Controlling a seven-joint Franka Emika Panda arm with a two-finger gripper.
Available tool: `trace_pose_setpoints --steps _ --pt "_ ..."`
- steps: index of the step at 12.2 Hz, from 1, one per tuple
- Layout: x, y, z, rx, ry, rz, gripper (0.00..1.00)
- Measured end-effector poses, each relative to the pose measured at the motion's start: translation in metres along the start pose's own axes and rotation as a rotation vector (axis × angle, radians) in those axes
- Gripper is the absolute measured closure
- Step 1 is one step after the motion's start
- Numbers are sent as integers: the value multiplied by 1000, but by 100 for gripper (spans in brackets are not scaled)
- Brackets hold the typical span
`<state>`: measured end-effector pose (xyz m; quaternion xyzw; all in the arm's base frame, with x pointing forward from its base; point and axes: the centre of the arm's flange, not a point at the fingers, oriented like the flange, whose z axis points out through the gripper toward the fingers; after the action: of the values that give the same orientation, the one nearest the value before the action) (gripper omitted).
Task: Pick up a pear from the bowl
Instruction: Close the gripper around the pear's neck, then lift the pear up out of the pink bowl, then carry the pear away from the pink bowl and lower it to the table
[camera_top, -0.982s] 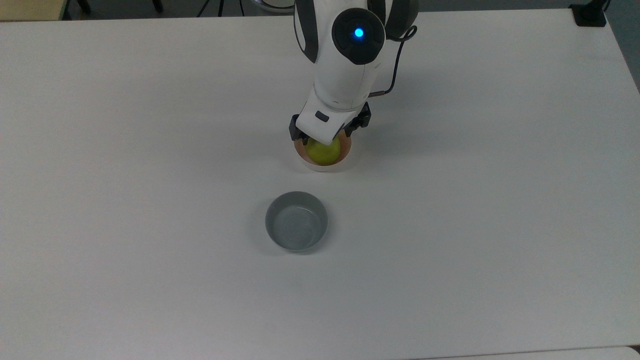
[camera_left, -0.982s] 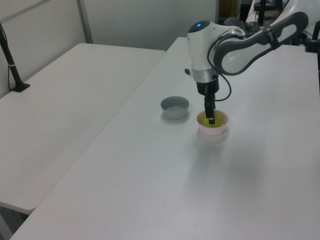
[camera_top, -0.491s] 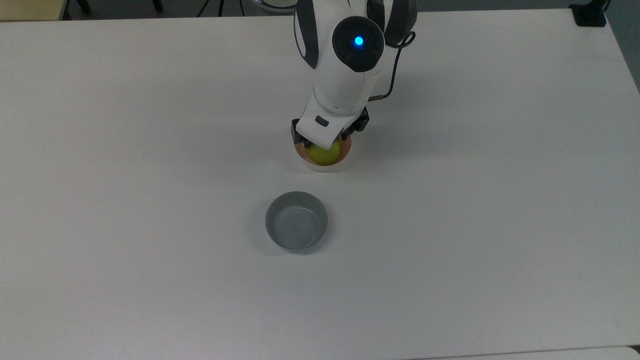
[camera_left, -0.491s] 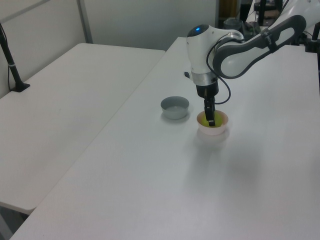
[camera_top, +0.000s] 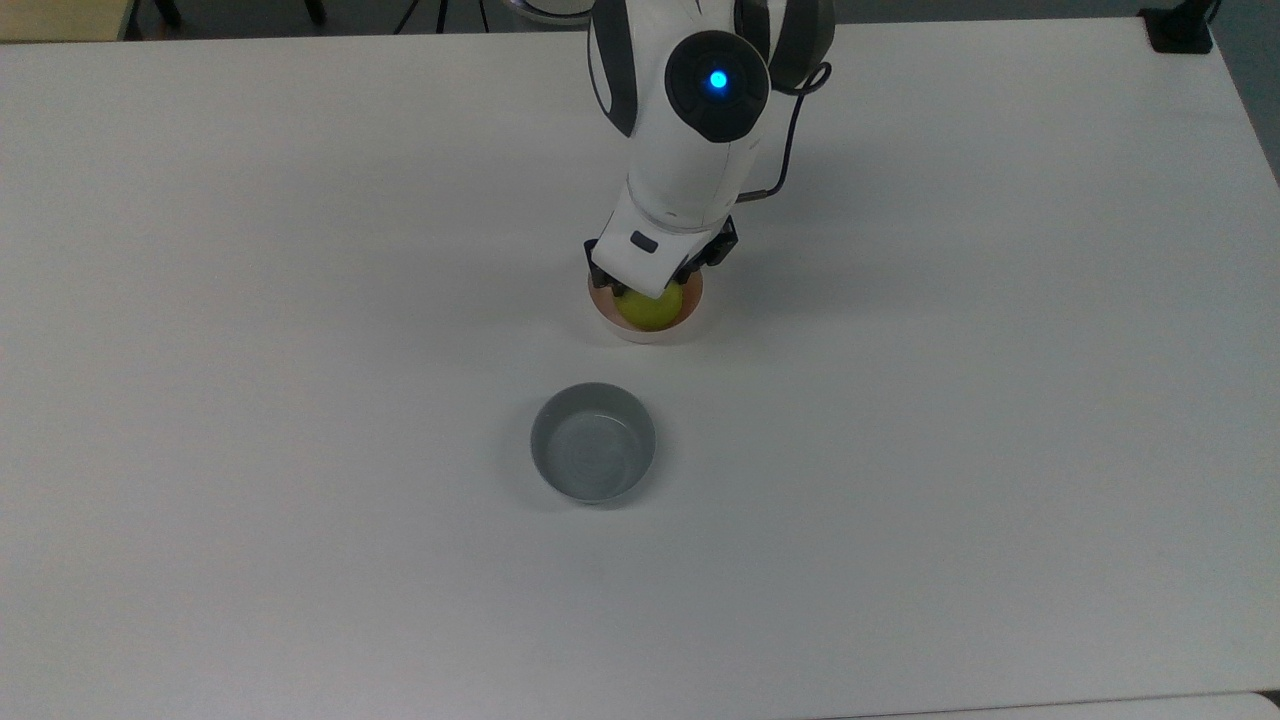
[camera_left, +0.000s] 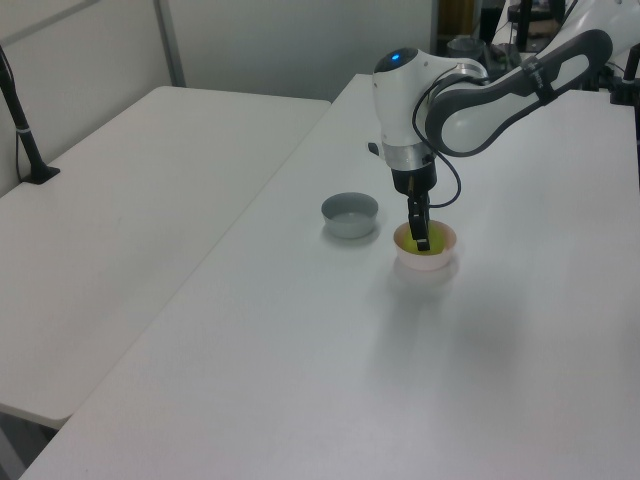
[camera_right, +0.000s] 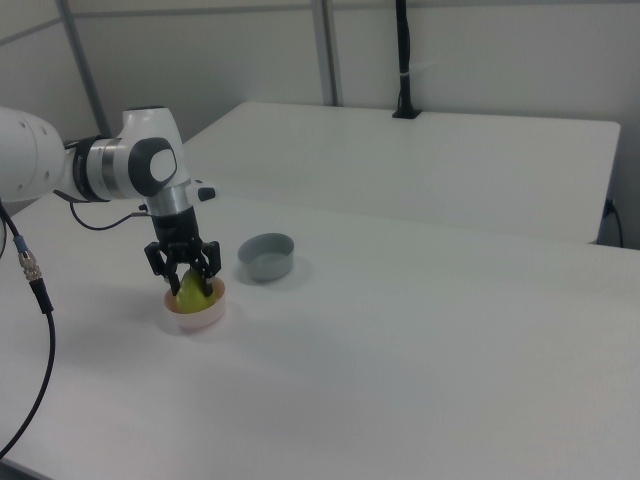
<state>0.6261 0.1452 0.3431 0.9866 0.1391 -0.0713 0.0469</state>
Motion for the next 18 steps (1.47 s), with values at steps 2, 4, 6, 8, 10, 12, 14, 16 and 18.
trace_pose_setpoints --steps 2,4,6,8,10,12,14,16,18 --pt "0 0 -1 -1 2 0 32" --pt "0 1 -6 -2 10 1 32" --pt "-5 2 -16 -5 7 3 32" --pt "-10 2 -36 -10 21 4 32" --pt "-18 3 -59 -16 38 8 32" --pt "-29 8 -83 -23 43 18 32" --pt "-38 20 -101 -27 35 36 32" --pt "-42 52 -109 -24 47 59 32" --pt "-52 104 -112 -19 52 71 32"
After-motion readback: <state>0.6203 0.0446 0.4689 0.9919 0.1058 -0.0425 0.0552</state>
